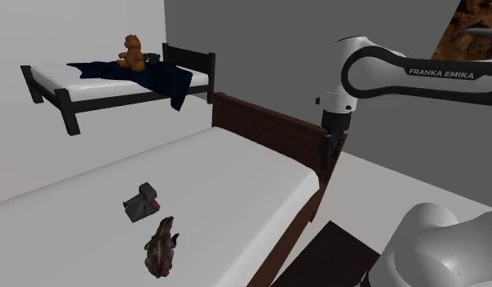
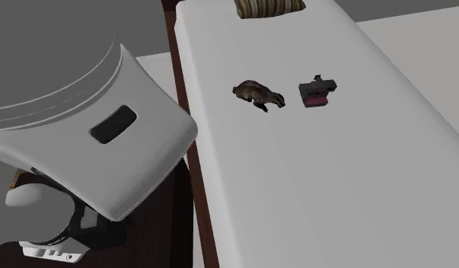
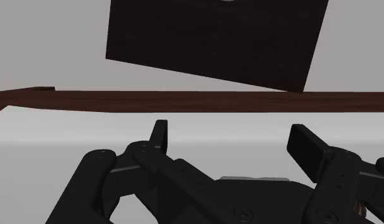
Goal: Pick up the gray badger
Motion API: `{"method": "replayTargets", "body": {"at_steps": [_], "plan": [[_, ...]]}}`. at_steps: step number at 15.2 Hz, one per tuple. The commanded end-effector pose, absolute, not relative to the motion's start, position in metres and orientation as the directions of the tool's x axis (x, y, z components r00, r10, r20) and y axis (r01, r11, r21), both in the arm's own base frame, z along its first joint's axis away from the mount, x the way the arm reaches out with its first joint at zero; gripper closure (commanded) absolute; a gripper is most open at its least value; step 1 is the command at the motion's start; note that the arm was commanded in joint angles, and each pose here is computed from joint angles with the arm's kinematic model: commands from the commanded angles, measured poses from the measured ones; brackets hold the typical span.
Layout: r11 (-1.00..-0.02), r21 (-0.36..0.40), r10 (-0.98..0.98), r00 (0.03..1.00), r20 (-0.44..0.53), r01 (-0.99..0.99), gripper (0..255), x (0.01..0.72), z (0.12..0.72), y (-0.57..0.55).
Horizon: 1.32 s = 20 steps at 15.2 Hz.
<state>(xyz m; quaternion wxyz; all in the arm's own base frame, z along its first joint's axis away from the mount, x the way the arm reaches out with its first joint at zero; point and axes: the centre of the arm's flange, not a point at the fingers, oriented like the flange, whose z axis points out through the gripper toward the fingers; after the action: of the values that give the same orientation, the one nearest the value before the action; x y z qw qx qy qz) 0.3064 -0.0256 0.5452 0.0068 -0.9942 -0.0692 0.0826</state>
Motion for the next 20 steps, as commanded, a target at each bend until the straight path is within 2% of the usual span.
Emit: {"method": "replayTargets", "body": {"at_steps": [1, 20], "plan": [[-0.990, -0.025, 0.139, 0.977, -0.163, 0.137, 0, 0.306, 0.545, -0.026], [-0.989, -0.110, 0.111, 0.987, -0.114, 0.099, 0, 0.440, 0.414, 0.121]]}}
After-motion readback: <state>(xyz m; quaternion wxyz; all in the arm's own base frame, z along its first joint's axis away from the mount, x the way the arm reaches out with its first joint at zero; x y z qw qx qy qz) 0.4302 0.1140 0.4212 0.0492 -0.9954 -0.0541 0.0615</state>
